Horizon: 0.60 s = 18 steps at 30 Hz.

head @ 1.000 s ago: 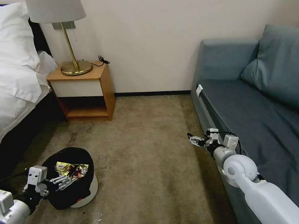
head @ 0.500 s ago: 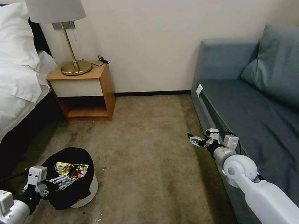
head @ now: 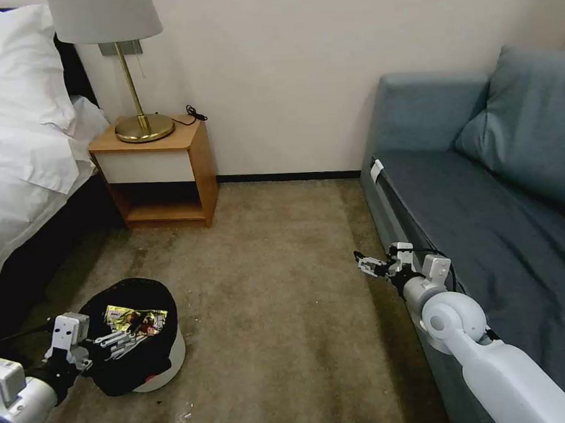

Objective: Pick up the trash bin, then pick up the garbage on the floor and place it into the trash bin.

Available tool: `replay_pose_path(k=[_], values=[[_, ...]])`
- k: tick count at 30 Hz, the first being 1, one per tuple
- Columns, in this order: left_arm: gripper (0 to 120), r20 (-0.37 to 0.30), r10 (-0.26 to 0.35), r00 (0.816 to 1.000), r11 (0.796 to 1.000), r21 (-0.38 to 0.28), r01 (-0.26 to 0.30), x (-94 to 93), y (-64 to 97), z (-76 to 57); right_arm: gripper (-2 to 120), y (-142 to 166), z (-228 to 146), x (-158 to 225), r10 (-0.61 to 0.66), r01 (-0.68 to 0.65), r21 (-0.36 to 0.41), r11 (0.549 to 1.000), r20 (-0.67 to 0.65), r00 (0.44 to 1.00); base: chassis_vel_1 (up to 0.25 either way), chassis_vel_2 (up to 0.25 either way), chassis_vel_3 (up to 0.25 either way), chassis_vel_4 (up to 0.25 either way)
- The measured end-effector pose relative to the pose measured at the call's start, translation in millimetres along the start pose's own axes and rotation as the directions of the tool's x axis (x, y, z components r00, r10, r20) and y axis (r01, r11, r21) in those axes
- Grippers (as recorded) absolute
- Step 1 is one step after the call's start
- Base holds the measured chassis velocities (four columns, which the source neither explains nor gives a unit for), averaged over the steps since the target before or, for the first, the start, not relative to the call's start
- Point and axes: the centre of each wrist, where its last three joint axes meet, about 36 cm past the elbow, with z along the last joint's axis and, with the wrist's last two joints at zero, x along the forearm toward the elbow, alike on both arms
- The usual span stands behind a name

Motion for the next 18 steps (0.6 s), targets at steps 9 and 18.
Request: replay_pose_path(k=[9, 18], values=[[100, 0.0, 0.0, 1.0, 1.0, 0.0, 0.0, 0.0, 0.0, 0.0, 100, 0.0, 0.0, 0.0, 0.0, 0.0, 0.0, 1.0, 0.0, 1.0, 0.0, 0.0, 0.0, 0.0], [100, 0.0, 0.0, 1.0, 1.0, 0.0, 0.0, 0.0, 0.0, 0.0, 100, 0.0, 0.0, 0.0, 0.0, 0.0, 0.0, 1.0, 0.0, 1.0, 0.0, 0.0, 0.0, 0.0]])
